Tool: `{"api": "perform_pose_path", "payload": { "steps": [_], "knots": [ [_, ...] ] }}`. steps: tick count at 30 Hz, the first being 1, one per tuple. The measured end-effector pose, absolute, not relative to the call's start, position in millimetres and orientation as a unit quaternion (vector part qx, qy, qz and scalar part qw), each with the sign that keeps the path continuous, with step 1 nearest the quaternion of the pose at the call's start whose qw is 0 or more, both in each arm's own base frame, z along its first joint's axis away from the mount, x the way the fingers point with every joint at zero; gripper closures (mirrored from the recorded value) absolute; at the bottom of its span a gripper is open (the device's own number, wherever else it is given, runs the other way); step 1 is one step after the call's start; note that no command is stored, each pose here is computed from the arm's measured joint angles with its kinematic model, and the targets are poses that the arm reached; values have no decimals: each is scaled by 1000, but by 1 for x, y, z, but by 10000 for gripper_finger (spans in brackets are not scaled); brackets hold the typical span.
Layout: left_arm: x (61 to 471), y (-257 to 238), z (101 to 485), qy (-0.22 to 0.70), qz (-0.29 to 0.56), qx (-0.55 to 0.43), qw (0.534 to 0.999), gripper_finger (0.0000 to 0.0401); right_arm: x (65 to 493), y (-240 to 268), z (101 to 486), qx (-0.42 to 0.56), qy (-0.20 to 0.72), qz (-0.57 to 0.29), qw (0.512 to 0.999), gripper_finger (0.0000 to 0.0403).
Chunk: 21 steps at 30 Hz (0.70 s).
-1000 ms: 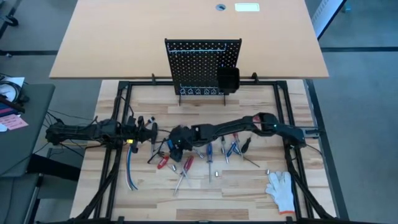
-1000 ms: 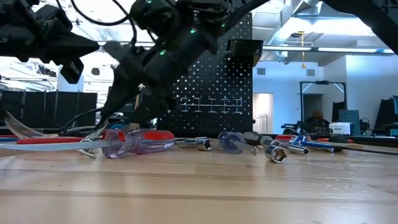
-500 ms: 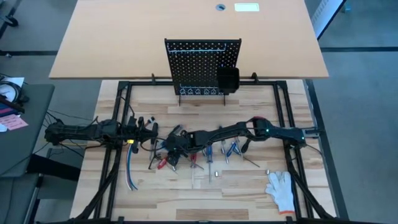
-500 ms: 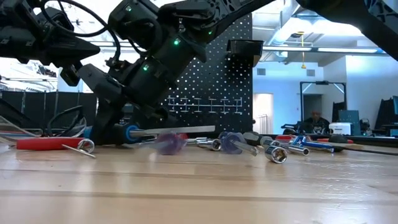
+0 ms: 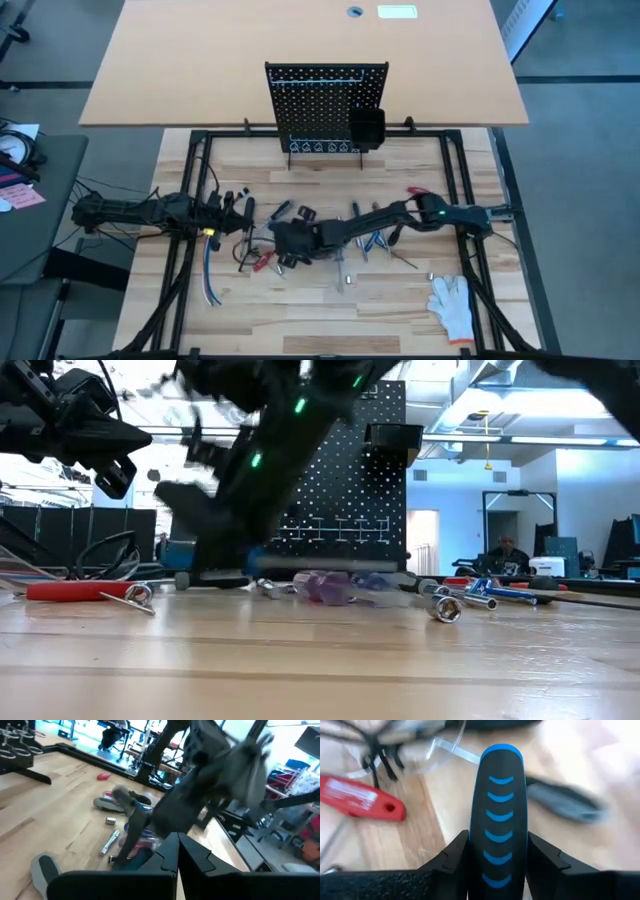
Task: Hang tools onto peg board
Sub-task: Hang the blue screwdriver on the pegboard
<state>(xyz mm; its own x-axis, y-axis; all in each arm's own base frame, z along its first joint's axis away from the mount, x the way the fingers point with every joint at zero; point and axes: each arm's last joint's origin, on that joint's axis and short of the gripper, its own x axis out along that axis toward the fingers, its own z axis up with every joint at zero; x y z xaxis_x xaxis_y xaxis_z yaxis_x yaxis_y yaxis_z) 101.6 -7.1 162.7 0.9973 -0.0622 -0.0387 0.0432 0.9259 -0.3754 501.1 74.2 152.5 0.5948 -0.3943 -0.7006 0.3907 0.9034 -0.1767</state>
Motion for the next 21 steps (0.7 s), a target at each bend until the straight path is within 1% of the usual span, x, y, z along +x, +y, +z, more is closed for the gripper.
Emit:
{"api": "perform_pose_path", "payload": {
  "steps": [3,6,11,13,17,19,21],
  "knots": [
    [101,-8,163,25,-34,-181,983,401,480,83,172,-18,357,-244,901,260],
    [101,-10,163,27,-40,-171,984,401,460,87,187,-6,302,-236,923,260],
    [101,-11,163,27,-46,-161,986,401,414,89,226,-6,163,-201,966,260],
    [101,-11,163,27,-45,-160,986,401,394,86,230,0,104,-186,977,260],
    [101,-11,163,26,-43,-152,987,401,360,72,222,32,-41,-89,995,260],
    [102,-10,163,21,-31,-154,987,401,348,58,222,51,-127,-38,990,260],
    [102,-10,167,2,-23,-152,988,401,340,44,221,64,-194,-2,979,260]
  ]
}}
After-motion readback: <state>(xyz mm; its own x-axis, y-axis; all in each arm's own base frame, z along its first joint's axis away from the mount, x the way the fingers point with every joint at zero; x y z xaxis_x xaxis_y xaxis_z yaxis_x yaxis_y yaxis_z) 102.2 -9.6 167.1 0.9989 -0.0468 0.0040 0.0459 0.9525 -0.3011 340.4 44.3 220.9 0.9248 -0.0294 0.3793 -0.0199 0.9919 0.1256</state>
